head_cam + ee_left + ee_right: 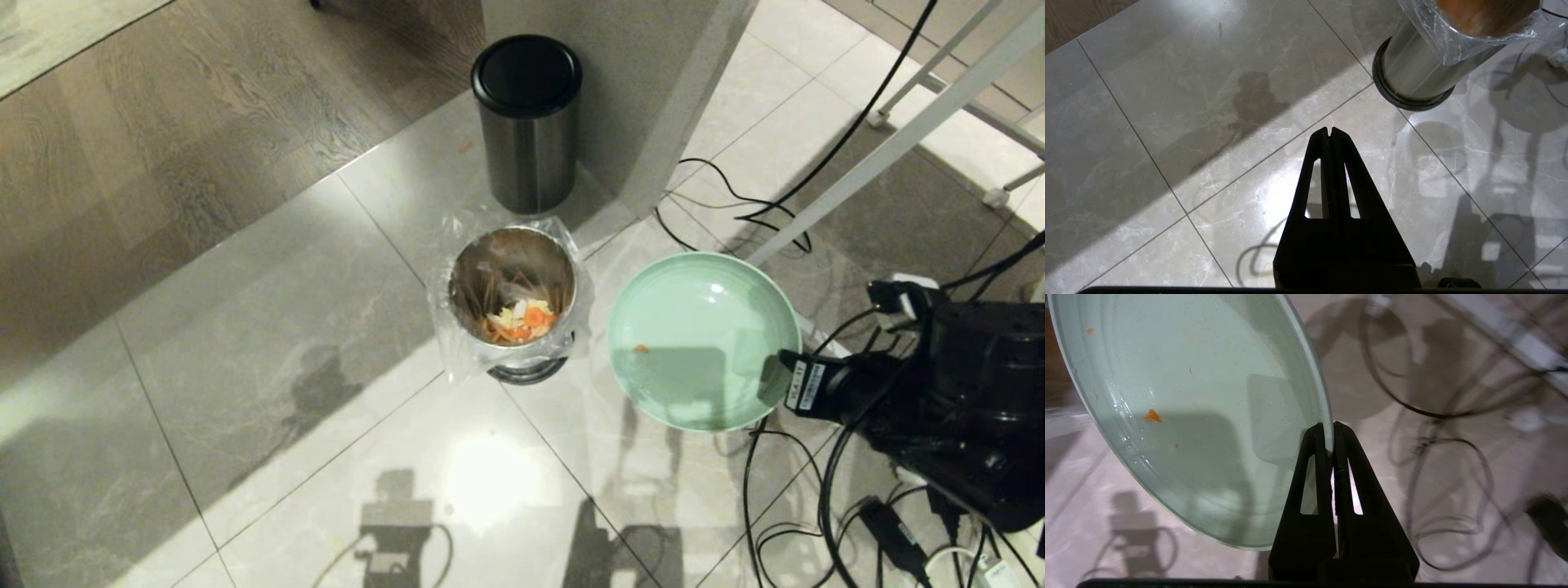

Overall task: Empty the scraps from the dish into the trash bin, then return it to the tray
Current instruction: Put the plate back to the table

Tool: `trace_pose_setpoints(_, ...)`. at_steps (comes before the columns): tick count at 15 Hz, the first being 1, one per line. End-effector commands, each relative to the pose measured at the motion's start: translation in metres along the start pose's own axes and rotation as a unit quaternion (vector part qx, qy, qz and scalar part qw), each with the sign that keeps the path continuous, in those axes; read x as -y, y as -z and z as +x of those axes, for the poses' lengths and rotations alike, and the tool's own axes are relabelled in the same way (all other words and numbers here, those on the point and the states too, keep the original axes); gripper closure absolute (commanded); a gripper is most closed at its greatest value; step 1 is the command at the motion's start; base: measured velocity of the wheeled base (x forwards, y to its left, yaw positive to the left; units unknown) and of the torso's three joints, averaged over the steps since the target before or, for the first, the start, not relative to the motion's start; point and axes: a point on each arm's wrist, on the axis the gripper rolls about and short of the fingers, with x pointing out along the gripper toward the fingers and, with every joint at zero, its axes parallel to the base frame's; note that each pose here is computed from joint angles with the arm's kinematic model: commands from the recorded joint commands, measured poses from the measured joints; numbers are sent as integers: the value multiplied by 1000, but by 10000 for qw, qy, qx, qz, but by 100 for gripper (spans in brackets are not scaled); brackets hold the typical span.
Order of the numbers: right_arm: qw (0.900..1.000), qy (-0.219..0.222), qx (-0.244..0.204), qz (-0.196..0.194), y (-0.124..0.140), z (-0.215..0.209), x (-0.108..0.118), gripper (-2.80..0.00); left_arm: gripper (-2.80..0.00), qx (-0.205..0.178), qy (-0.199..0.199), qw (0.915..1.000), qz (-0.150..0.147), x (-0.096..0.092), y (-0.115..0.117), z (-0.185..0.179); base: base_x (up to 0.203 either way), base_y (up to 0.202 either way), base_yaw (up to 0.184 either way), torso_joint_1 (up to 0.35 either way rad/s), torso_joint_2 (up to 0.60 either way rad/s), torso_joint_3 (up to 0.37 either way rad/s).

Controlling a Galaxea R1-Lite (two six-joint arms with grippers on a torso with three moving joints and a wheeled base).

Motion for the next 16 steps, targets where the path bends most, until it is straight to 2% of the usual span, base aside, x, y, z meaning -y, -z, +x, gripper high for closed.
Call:
trace_pose_setpoints(1,9990,439,-49,65,4,1,22,0,0,-2,-4,10000,-4,0,0,0,0,0,0,0,0,0)
trace_pose_setpoints(4,9956,907,-196,127,14,-3,45,0,0,-2,-3,10000,-4,0,0,0,0,0,0,0,0,0)
trace_pose_setpoints(6,9936,1068,-326,168,24,-8,55,0,0,-3,3,10000,-4,0,0,0,0,0,0,0,0,0)
trace_pose_setpoints(10,9918,1116,-417,457,32,-14,58,0,0,-3,2,10000,-4,0,0,0,0,0,0,0,0,0)
trace_pose_setpoints(16,9898,1183,-683,400,58,-47,69,0,0,-2,-5,10000,-4,0,0,0,0,0,0,0,0,0)
